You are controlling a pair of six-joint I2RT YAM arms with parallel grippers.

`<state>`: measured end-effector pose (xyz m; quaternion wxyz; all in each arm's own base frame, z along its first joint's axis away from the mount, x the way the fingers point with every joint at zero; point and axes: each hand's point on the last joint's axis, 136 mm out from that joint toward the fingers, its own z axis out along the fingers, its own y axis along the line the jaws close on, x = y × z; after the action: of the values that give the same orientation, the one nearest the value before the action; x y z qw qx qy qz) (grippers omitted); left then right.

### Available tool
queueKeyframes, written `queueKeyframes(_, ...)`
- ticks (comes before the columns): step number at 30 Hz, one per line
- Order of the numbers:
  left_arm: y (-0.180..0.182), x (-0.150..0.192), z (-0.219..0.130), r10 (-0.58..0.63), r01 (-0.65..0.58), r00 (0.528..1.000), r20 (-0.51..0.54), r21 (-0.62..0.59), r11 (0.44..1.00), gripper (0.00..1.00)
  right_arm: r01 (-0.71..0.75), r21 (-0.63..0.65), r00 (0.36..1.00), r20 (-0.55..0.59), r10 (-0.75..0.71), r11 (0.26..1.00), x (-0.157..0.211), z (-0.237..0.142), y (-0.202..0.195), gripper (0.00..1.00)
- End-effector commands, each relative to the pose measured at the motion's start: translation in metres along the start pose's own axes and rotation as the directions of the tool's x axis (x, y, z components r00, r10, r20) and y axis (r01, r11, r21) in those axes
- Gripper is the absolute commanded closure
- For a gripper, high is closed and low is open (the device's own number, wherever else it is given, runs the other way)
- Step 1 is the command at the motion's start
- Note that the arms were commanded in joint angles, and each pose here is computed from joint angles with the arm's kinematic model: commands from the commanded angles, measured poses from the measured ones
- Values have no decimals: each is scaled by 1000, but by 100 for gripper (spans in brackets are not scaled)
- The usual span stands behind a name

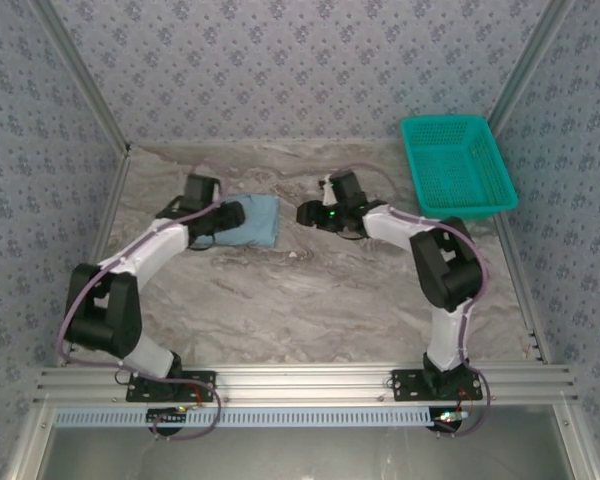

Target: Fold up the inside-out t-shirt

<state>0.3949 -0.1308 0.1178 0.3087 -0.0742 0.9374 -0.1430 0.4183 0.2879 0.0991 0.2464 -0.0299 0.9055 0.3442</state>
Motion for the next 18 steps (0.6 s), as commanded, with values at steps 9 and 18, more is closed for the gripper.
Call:
queueKeyframes(9,33,14,77,41,-63,990,-136,-168,984,35,26,75,1000,-18,-25,997,16,-29,-32,43)
queueKeyframes(18,97,-25,89,-58,26,990,-129,-238,971,36,20,72,999,-26,-19,997,13,-26,-35,43)
